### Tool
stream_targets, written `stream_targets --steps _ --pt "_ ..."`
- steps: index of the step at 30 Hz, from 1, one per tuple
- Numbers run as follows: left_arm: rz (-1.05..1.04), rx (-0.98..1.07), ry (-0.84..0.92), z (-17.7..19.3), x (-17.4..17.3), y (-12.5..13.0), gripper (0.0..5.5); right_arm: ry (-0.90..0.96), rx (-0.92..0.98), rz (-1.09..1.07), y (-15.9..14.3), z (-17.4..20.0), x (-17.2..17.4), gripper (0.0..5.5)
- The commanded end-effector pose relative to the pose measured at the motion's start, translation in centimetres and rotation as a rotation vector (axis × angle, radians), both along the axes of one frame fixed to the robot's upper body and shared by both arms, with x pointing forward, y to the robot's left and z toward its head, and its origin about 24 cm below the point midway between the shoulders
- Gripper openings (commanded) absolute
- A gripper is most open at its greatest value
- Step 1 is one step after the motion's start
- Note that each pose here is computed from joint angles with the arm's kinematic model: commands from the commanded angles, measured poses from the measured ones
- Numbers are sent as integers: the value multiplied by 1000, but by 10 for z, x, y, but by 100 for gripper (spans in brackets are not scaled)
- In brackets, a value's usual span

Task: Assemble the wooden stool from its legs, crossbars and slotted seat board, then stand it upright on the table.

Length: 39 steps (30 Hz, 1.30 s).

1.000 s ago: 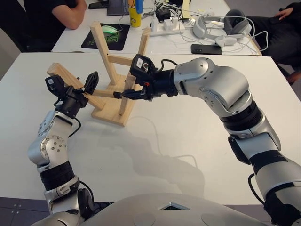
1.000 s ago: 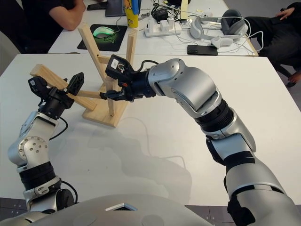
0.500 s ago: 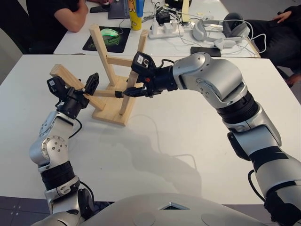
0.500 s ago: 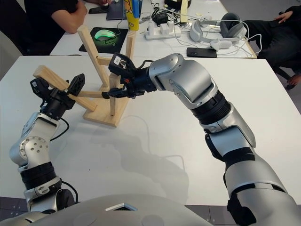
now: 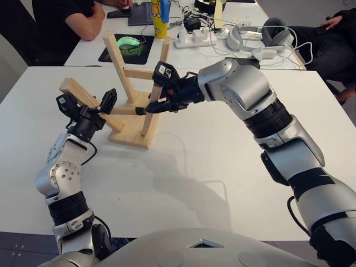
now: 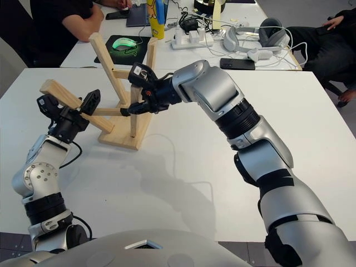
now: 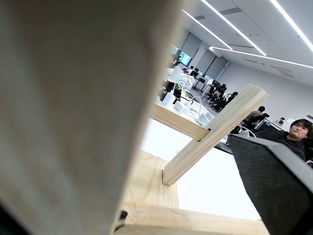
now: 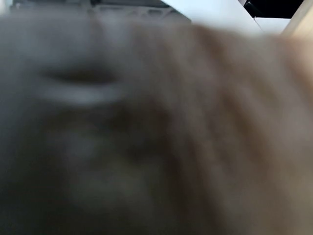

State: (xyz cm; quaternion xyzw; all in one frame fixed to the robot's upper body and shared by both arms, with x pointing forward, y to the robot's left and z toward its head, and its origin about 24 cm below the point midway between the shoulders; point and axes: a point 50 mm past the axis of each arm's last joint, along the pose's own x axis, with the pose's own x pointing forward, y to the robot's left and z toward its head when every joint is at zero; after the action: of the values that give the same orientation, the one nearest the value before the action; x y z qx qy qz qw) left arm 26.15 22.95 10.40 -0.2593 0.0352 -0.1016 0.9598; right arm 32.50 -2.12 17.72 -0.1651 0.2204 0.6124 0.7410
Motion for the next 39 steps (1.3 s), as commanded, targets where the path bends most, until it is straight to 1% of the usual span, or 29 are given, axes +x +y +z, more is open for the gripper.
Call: stream_targets --steps 1,4,6,9,12,14,24,31,39 --pt "-275 -141 24 -9 3 -48 500 325 -273 -171 -23 -111 -12 207" --pt "-276 -143 27 -9 4 -48 500 285 -297 -167 -26 -112 -9 207" --pt "-277 -145 25 -8 4 -49 500 201 -349 -109 -22 -113 -15 207" --pt "-277 -149 25 -8 4 -50 500 152 -372 -29 -10 -114 -32 207" --pt "-282 -148 30 -9 4 -51 500 159 -376 11 -3 -117 -44 207" --pt "-284 -144 34 -10 3 -51 500 169 -376 13 0 -120 -46 207" --pt "-294 -141 33 -10 5 -54 500 184 -362 32 18 -114 -37 207" --pt "-296 -142 29 -10 6 -56 500 207 -392 88 23 -119 -40 207" --pt "-307 -131 30 -9 8 -58 500 229 -411 125 30 -119 -33 207"
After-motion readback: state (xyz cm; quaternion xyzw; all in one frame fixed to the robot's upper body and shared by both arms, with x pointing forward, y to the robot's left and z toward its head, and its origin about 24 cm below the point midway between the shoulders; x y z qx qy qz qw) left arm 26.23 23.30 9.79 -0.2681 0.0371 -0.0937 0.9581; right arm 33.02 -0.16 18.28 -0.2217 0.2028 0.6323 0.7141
